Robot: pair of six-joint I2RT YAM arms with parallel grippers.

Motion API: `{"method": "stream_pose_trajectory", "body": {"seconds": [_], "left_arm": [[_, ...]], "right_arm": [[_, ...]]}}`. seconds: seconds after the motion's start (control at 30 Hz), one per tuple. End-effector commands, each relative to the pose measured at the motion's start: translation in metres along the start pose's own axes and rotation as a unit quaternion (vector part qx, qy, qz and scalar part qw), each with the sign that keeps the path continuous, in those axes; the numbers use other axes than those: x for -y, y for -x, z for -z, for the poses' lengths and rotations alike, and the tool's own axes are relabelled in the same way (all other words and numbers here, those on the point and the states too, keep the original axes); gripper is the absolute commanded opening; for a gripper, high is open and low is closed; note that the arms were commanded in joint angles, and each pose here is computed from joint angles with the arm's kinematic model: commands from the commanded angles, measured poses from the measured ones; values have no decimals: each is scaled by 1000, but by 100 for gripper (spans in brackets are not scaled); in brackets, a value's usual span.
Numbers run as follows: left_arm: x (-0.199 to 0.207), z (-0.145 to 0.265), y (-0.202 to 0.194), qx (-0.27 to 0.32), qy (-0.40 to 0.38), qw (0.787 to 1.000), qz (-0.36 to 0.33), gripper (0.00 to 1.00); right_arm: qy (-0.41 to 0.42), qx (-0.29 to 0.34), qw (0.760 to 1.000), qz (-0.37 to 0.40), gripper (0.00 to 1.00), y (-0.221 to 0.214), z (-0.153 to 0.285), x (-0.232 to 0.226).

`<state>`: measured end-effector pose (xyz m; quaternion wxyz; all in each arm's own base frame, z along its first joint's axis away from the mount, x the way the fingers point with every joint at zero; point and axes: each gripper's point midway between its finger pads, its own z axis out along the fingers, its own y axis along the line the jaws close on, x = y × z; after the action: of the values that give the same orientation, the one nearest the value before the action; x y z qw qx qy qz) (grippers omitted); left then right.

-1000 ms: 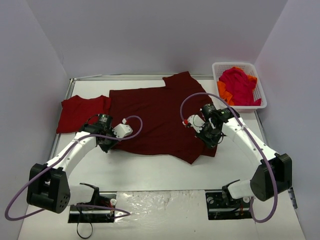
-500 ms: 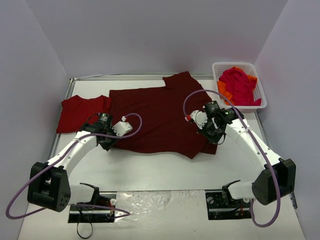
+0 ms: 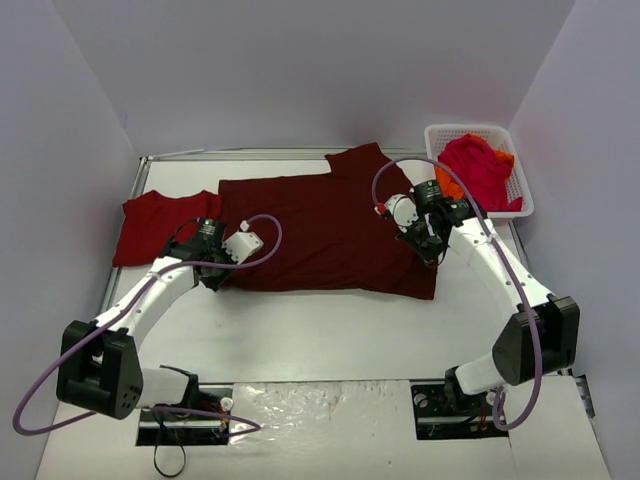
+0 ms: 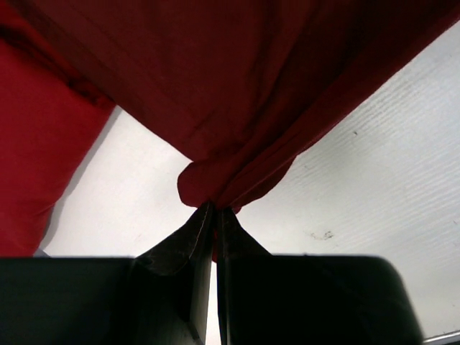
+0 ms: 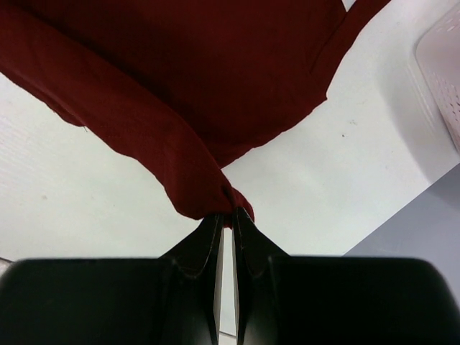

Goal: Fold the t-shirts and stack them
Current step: Fold the flattened tshirt in 1/3 of the way

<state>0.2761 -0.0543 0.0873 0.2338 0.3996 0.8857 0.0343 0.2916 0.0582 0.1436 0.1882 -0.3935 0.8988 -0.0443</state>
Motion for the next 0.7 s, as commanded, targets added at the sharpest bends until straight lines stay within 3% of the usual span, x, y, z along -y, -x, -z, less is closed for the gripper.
{"method": "stream_pose_trajectory", "body": {"seconds": [0.0, 0.67], "left_arm": [[-25, 12, 23, 29, 48, 998, 16, 2], [-50, 1, 38, 5, 72, 997, -16, 2]], "right_arm": [[-24, 8, 1000, -14, 0, 13, 0, 18], [-35, 8, 999, -32, 0, 63, -48, 57]]}}
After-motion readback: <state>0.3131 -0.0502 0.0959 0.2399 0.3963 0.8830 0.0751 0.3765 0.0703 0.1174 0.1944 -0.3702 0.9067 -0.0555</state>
